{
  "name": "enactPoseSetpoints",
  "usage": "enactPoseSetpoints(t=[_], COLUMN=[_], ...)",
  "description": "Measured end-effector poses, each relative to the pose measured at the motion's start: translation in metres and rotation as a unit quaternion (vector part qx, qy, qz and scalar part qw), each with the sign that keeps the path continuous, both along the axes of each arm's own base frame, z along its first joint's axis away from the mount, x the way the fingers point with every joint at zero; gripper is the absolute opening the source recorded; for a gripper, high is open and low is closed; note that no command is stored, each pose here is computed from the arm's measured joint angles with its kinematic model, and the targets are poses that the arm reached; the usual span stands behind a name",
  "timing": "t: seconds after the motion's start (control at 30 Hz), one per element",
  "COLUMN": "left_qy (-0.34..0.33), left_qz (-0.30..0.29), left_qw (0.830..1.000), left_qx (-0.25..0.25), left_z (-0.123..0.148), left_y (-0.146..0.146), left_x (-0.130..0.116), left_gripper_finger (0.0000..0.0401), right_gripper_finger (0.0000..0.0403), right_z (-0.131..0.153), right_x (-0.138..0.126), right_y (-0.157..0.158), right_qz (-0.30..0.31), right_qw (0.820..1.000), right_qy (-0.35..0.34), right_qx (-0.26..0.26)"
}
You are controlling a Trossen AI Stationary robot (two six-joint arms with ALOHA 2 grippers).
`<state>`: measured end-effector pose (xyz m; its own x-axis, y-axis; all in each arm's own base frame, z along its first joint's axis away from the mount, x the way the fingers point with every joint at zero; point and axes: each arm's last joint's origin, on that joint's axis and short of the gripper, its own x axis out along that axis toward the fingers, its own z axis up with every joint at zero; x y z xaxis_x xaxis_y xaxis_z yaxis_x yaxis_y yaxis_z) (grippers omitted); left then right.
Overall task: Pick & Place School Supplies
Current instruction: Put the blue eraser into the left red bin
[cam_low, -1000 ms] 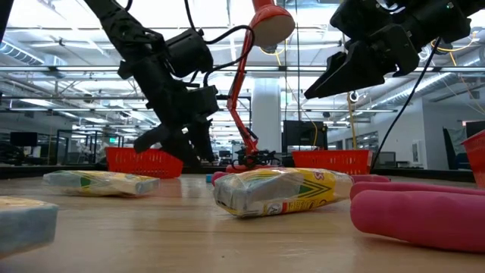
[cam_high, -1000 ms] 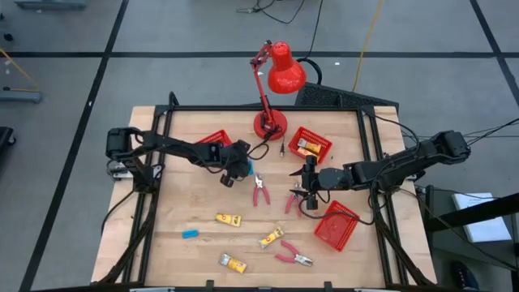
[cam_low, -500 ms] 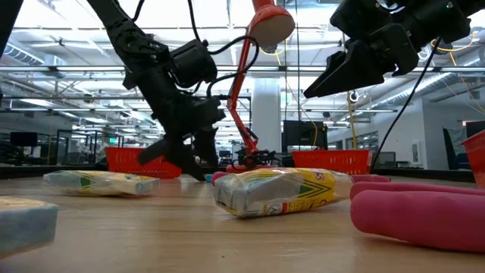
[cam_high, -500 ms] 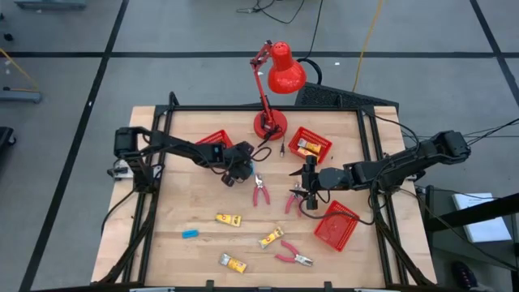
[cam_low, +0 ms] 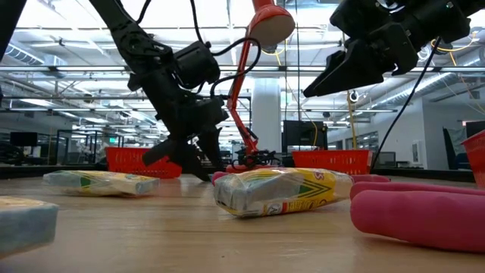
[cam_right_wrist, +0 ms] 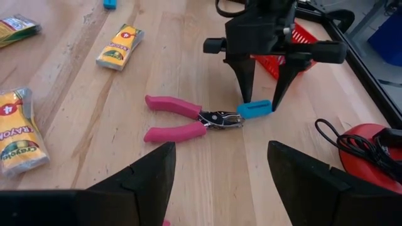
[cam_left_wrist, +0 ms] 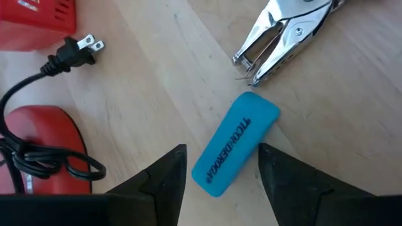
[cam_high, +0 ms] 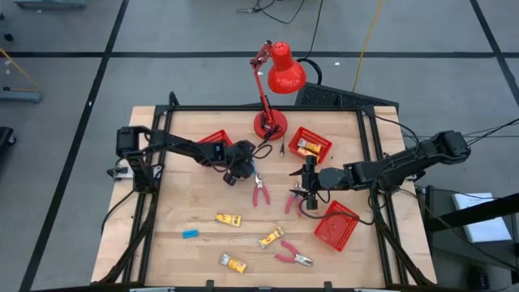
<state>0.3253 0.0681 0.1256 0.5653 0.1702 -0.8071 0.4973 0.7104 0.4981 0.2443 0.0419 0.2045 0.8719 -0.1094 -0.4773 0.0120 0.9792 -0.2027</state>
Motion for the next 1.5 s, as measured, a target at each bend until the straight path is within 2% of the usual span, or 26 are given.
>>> enactPoseSetpoints(t=[0.3,0.43,0.53,0.7,0.97,1.1,1.37,1.5], left_qy=[-0.006,0.003,0.034,0.070,0.068,0.062,0.015,0.010], left_qz=[0.008,0.027,0.038,0.061,0.112,0.125,0.163,0.171], left_qw=[0.999,0.998,0.996,0.991,0.979,0.979,0.969,0.967], left_qx=[-0.034,-0.061,-0.077,-0.098,-0.154,-0.147,-0.186,-0.187], left_z=[-0.003,-0.013,-0.019,-0.015,-0.012,-0.009,0.005,0.005], left_y=[0.008,0.013,0.015,0.016,0.027,0.026,0.022,0.022], left_x=[0.000,0.013,0.025,0.033,0.028,0.029,0.032,0.033], left_gripper_finger=[0.0202,0.0202,0.0198,0.0151,0.0050,0.0010,0.0001,0.0001], right_gripper_finger=[0.0242,0.0242,0.0242,0.0242,0.0242,0.0242,0.0242,0.0242], right_z=[0.000,0.000,0.000,0.000,0.000,0.000,0.000,0.000], right_x=[0.000,0.000,0.000,0.000,0.000,0.000,0.000,0.000], right_y=[0.000,0.000,0.000,0.000,0.000,0.000,0.000,0.000], right_qz=[0.000,0.000,-0.001,-0.002,-0.002,-0.002,-0.002,-0.001], right_qw=[1.000,1.000,1.000,1.000,1.000,1.000,1.000,1.000], right_qy=[-0.001,-0.002,-0.002,-0.002,-0.001,-0.001,-0.001,-0.001], right_qx=[0.000,0.000,0.003,0.005,0.005,0.005,0.004,0.004])
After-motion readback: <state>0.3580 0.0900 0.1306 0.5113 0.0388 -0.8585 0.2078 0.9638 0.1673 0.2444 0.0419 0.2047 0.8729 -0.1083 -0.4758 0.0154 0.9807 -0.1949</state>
